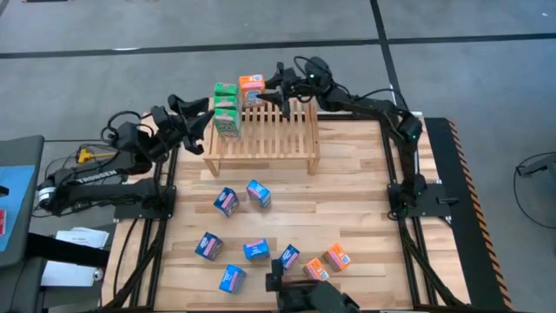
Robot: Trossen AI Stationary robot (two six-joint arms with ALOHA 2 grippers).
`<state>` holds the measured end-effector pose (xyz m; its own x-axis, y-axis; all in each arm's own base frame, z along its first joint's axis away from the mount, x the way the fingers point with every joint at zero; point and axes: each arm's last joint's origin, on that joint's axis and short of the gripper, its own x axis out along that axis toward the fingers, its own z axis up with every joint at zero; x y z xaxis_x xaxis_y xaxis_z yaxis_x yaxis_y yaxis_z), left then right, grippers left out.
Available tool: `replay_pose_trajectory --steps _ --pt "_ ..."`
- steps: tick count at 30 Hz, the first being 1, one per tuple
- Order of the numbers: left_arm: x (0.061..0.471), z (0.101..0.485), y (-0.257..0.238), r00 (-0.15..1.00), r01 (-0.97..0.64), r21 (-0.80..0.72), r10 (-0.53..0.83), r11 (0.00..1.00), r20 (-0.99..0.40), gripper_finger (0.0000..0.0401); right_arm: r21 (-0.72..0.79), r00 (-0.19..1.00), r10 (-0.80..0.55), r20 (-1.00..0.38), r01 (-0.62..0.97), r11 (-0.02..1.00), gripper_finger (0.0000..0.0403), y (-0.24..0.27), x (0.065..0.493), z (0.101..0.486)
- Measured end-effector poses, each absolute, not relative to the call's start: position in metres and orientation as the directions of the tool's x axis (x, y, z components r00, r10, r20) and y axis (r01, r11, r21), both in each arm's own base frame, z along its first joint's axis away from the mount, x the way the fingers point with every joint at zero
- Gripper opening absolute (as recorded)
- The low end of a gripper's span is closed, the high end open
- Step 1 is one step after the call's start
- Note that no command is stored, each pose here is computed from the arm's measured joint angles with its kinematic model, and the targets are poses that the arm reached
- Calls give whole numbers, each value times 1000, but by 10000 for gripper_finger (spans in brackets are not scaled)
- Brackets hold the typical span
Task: Stack cereal on shelf
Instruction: Put the top orange cereal box on the shelf
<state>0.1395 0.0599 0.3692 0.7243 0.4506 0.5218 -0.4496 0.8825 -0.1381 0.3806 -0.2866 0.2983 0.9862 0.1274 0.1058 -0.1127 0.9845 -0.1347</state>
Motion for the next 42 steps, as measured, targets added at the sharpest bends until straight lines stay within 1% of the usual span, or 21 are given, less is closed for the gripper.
replay_pose_trajectory --steps 6,10,14,19,24,30,32,35,36,39,42 --pt "136 370 67 701 -481 -143 477 865 530 217 -135 989 112 101 -98 986 171 -298 384 288" --pt "134 370 71 696 -488 -149 486 860 529 217 -88 993 109 53 -104 991 171 -301 387 272" --pt "133 370 73 695 -491 -143 486 859 530 217 -169 994 97 45 -88 982 171 -296 390 274" --pt "132 370 75 689 -502 -145 495 853 529 217 -162 995 98 29 -92 982 171 -295 391 271" --pt "131 370 76 684 -507 -149 502 849 530 217 -158 998 66 -5 -66 985 171 -296 391 267" --pt "131 369 78 682 -517 -149 510 843 524 217 -175 999 43 -1 -43 984 171 -299 390 267" --pt "131 369 78 683 -521 -142 512 841 521 217 -185 999 45 6 -43 982 171 -297 395 261" --pt "131 369 78 683 -527 -132 511 839 522 217 -106 999 49 -3 -49 993 171 -300 395 250" --pt "131 369 78 683 -528 -133 512 839 520 217 -108 999 47 -2 -47 993 171 -300 394 249" --pt "132 368 79 687 -531 -134 518 837 510 217 -120 999 24 26 -21 993 171 -306 381 258" --pt "131 368 79 685 -530 -138 519 836 512 217 -173 996 13 85 2 985 171 -307 376 276"
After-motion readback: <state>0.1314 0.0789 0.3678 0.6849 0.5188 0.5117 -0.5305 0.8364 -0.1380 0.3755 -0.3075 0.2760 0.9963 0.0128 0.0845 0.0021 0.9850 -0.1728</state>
